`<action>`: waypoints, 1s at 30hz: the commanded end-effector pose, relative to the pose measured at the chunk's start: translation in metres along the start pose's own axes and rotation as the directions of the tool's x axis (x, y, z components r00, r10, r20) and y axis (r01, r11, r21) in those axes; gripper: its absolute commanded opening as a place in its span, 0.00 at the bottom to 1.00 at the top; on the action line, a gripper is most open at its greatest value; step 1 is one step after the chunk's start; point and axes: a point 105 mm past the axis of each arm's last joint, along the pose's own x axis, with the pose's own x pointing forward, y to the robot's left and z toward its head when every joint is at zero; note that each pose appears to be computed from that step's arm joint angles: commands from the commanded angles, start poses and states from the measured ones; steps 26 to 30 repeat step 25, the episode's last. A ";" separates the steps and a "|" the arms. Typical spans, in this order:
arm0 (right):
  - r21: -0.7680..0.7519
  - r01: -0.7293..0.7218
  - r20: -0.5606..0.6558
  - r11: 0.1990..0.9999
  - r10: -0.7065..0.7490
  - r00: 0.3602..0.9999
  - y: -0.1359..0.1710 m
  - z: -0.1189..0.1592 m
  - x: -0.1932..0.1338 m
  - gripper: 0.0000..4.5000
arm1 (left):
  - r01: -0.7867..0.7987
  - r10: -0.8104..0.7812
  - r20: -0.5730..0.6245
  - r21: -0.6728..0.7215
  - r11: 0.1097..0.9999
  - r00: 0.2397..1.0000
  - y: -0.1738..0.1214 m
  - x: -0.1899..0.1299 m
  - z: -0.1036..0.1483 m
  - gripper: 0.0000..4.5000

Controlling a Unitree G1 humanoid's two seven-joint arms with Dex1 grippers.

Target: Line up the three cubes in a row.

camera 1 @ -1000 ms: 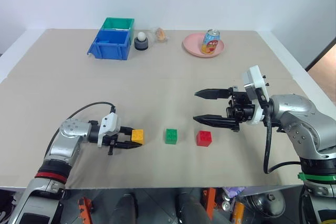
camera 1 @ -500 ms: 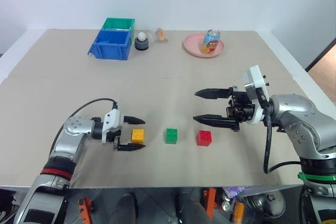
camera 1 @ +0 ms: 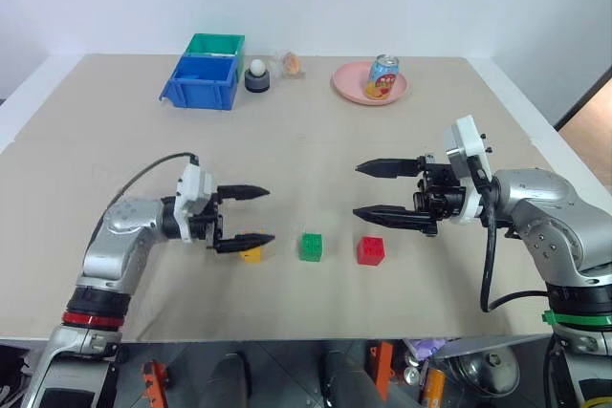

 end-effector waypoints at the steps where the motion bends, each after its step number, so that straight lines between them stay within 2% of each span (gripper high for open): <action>1: -0.058 0.004 0.028 0.998 -0.003 1.000 -0.001 0.014 -0.003 0.91 | -0.126 0.127 0.082 -0.009 0.992 0.988 0.017 -0.004 0.027 1.00; 3: -0.066 0.038 0.025 0.997 -0.036 0.999 -0.006 0.013 -0.005 0.91 | -0.322 0.339 0.134 -0.129 0.938 0.931 0.043 -0.019 0.036 1.00; 5: -0.077 0.098 0.020 0.992 -0.096 0.995 -0.013 0.010 -0.011 0.91 | -0.504 0.525 0.112 -0.175 0.846 0.843 0.063 -0.039 0.033 1.00; 7: -0.078 0.201 0.025 0.977 -0.199 0.980 -0.026 0.008 -0.024 0.91 | -0.631 0.653 0.071 -0.197 0.750 0.754 0.069 -0.060 0.026 1.00; 10: -0.040 0.452 0.057 0.891 -0.450 0.891 -0.058 0.001 -0.059 0.91 | -0.803 0.822 -0.001 -0.212 0.557 0.570 0.068 -0.098 0.013 1.00; 13: 0.019 0.615 0.059 0.788 -0.615 0.786 -0.072 -0.013 -0.090 0.91 | -0.884 0.894 -0.056 -0.192 0.427 0.444 0.057 -0.120 0.004 1.00; 19: 0.108 0.790 0.046 0.604 -0.797 0.603 -0.070 -0.045 -0.122 0.91 | -0.924 0.917 -0.149 -0.157 0.348 0.371 0.034 -0.133 -0.022 1.00; 25: 0.152 0.888 0.066 0.434 -0.901 0.429 -0.069 -0.058 -0.130 0.91 | -0.923 0.914 -0.149 -0.146 0.357 0.377 0.028 -0.125 -0.030 1.00; 30: 0.152 0.888 0.066 0.434 -0.901 0.429 -0.069 -0.058 -0.130 0.91 | -0.923 0.914 -0.149 -0.146 0.357 0.377 0.028 -0.125 -0.030 1.00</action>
